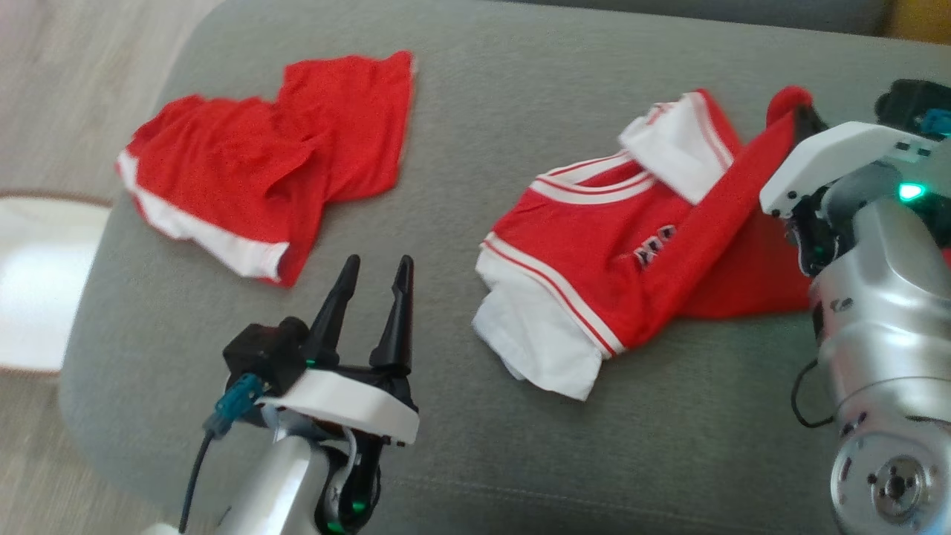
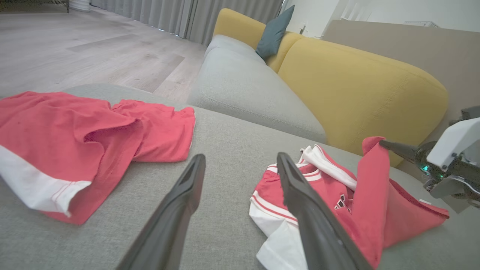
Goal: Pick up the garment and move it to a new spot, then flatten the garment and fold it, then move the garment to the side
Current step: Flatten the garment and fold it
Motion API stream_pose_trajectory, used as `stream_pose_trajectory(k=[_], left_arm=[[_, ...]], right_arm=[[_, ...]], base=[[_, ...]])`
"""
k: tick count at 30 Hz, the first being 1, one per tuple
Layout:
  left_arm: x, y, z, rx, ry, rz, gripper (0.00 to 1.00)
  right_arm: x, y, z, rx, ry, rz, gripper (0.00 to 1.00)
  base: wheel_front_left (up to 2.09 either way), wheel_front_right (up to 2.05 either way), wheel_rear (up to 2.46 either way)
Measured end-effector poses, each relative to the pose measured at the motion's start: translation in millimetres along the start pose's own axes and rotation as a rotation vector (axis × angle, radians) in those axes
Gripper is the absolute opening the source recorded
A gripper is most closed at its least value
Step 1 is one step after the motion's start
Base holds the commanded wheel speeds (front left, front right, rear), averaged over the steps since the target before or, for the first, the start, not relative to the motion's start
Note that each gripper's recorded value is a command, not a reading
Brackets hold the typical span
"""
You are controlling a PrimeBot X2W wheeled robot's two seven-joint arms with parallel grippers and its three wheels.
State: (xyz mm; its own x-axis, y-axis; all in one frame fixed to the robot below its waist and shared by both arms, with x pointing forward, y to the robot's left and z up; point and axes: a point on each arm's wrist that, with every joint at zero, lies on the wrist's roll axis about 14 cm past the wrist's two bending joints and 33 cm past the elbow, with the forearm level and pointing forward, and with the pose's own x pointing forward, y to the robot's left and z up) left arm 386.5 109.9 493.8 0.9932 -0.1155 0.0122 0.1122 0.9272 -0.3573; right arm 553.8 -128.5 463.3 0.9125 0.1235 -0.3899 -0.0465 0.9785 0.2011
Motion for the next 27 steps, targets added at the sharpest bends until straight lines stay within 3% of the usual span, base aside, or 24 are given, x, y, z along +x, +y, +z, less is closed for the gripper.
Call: stream_pose_trajectory(k=[6,10,17,22,23,24,27], left_arm=[[2.2,-17.2,0.2,-0.001,-0.005,-0.048,1.0],[-0.4,-26.9,-2.5,-0.006,0.002,-0.075,1.0],[-1.6,-52.2,-0.1,-0.01,-0.006,-0.146,1.0],[-0.3,-61.7,1.2,-0.004,-0.011,-0.177,1.0],[-0.3,-61.5,0.8,-0.004,-0.01,-0.176,1.0],[-0.4,-61.0,0.5,-0.004,-0.009,-0.175,1.0],[-1.2,-58.9,1.2,-0.004,-0.011,-0.171,1.0]], right_arm=[[-41.0,-56.4,17.1,0.077,-0.146,-0.114,0.0],[-77.6,-97.6,-2.6,0.107,-0.165,-0.206,0.0],[-185.4,-174.7,-62.8,0.258,-0.145,-0.399,0.0],[-228.7,-192.7,-97.4,0.29,-0.08,-0.465,0.0],[-232.1,-193.3,-103.9,0.293,-0.058,-0.47,0.09],[-234.6,-194.0,-108.9,0.295,-0.04,-0.475,1.0],[-234.9,-192.0,-100.8,0.269,-0.062,-0.47,1.0]], base=[[0.0,0.0,0.0],[0.0,0.0,0.0],[0.0,0.0,0.0],[0.0,0.0,0.0],[0.0,0.0,0.0],[0.0,0.0,0.0],[0.0,0.0,0.0]])
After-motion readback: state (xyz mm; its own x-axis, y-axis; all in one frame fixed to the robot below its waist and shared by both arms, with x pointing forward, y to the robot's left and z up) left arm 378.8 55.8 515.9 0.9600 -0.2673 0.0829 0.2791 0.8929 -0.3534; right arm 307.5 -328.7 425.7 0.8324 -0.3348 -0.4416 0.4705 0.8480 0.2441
